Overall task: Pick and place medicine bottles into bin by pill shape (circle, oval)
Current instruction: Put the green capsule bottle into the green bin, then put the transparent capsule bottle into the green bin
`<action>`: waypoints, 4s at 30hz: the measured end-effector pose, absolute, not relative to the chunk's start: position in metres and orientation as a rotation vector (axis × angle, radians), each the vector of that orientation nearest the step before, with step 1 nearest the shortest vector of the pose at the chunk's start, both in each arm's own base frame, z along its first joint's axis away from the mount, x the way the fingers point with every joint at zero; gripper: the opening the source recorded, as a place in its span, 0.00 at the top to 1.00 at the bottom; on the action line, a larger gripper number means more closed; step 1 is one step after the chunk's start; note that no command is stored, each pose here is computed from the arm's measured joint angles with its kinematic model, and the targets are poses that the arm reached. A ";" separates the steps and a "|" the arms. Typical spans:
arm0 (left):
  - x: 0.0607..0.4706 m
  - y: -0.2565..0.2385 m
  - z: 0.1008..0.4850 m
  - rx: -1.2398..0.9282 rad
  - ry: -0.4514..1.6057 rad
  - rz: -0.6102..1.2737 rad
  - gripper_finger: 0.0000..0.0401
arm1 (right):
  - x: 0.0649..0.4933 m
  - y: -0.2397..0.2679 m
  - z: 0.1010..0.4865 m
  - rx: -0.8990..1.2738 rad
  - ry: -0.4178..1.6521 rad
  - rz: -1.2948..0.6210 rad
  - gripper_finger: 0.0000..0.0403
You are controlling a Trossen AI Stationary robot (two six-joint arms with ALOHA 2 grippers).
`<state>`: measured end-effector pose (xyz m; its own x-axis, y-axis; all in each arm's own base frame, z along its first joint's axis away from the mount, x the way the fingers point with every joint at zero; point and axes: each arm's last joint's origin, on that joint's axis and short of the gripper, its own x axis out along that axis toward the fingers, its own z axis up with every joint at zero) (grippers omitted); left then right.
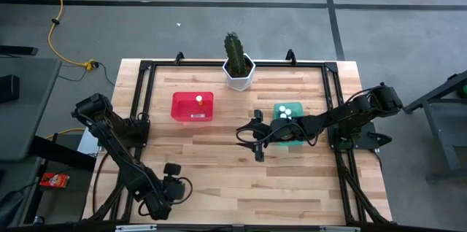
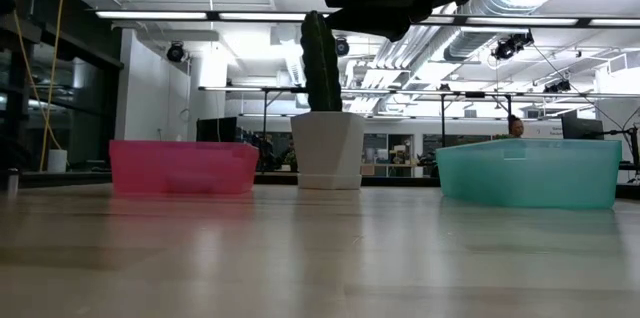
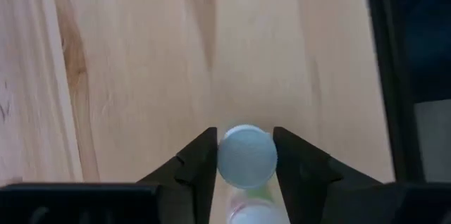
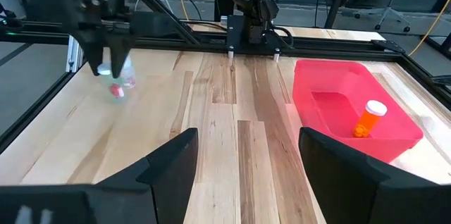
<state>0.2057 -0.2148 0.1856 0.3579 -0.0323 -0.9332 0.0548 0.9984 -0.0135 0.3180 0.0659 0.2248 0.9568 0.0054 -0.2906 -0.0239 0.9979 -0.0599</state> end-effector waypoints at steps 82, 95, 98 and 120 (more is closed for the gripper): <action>0.490 0.031 0.141 0.121 0.387 0.140 0.72 | 0.267 0.111 0.274 -0.246 0.201 0.047 0.40; 0.487 0.039 0.135 0.113 0.453 0.152 0.72 | 0.267 0.111 0.274 -0.245 0.201 0.048 0.40; 0.487 0.039 0.135 0.113 0.453 0.152 0.72 | 0.267 0.111 0.274 -0.245 0.201 0.048 0.40; 0.478 0.040 0.161 0.118 0.504 0.136 0.41 | 0.267 0.111 0.276 -0.243 0.174 0.046 0.40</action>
